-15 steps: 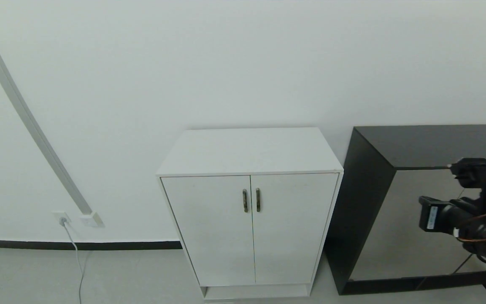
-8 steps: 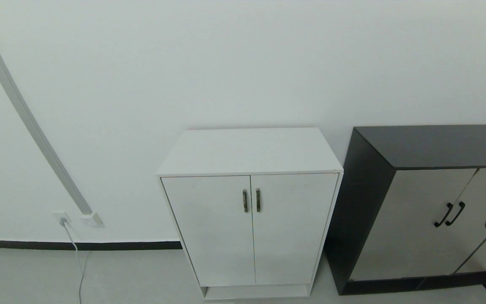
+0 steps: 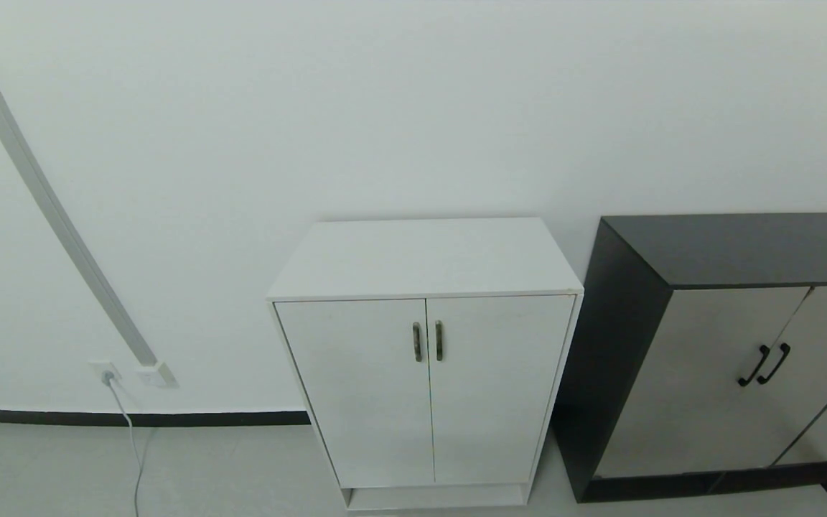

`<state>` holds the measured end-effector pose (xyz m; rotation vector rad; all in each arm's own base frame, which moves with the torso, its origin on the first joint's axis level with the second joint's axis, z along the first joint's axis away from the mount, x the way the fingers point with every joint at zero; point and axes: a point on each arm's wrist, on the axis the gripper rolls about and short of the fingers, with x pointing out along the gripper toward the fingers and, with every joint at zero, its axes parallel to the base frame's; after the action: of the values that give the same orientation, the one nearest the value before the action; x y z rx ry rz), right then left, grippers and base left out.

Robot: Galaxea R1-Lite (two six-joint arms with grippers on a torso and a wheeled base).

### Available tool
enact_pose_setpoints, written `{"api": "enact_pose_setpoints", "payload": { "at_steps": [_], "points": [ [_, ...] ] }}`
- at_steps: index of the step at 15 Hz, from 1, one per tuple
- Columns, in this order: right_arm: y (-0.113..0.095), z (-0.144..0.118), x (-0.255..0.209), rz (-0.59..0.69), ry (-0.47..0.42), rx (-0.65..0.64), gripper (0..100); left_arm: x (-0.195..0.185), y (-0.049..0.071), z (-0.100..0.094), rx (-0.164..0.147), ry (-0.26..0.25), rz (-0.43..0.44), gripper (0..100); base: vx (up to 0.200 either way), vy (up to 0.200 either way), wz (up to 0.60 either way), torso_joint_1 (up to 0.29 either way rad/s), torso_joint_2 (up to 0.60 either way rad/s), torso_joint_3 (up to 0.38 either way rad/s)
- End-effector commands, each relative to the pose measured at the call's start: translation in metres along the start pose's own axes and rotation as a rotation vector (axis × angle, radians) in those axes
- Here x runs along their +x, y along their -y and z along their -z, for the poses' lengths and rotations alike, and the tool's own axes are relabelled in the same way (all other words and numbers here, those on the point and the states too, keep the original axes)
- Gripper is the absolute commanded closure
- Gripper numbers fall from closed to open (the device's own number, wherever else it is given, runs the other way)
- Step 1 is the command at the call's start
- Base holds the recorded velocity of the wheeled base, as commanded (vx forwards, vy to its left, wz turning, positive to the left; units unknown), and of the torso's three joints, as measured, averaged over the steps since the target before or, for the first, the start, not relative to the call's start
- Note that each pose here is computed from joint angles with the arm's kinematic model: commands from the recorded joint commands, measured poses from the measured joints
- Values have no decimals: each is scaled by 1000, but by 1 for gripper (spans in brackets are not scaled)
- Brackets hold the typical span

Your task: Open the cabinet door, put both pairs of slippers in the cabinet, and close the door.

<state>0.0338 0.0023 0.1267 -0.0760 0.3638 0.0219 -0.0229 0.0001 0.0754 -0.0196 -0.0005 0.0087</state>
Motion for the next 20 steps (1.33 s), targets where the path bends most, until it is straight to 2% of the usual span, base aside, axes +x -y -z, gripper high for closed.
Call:
{"api": "enact_pose_setpoints", "payload": {
  "at_steps": [1, 3, 6, 10, 13, 16, 20],
  "points": [
    [0, 24, -7, -37, 23, -19, 100, 0, 0, 0, 0, 0, 0, 100, 0, 0, 0, 0, 0, 0],
    [-1, 37, -5, -62, -11, -24, 100, 0, 0, 0, 0, 0, 0, 100, 0, 0, 0, 0, 0, 0],
    [-1, 48, -6, -70, -7, -23, 100, 0, 0, 0, 0, 1, 0, 100, 0, 0, 0, 0, 0, 0],
    [-2, 54, -7, -120, -19, -19, 100, 0, 0, 0, 0, 0, 0, 100, 0, 0, 0, 0, 0, 0],
    [-2, 55, -8, -104, -7, 20, 100, 0, 0, 0, 0, 0, 0, 100, 0, 0, 0, 0, 0, 0],
    [-2, 56, -13, -32, 45, 51, 100, 0, 0, 0, 0, 0, 0, 100, 0, 0, 0, 0, 0, 0],
    [-1, 59, -20, -16, 144, 60, 100, 0, 0, 0, 0, -2, -1, 100, 0, 0, 0, 0, 0, 0]
  ]
}}
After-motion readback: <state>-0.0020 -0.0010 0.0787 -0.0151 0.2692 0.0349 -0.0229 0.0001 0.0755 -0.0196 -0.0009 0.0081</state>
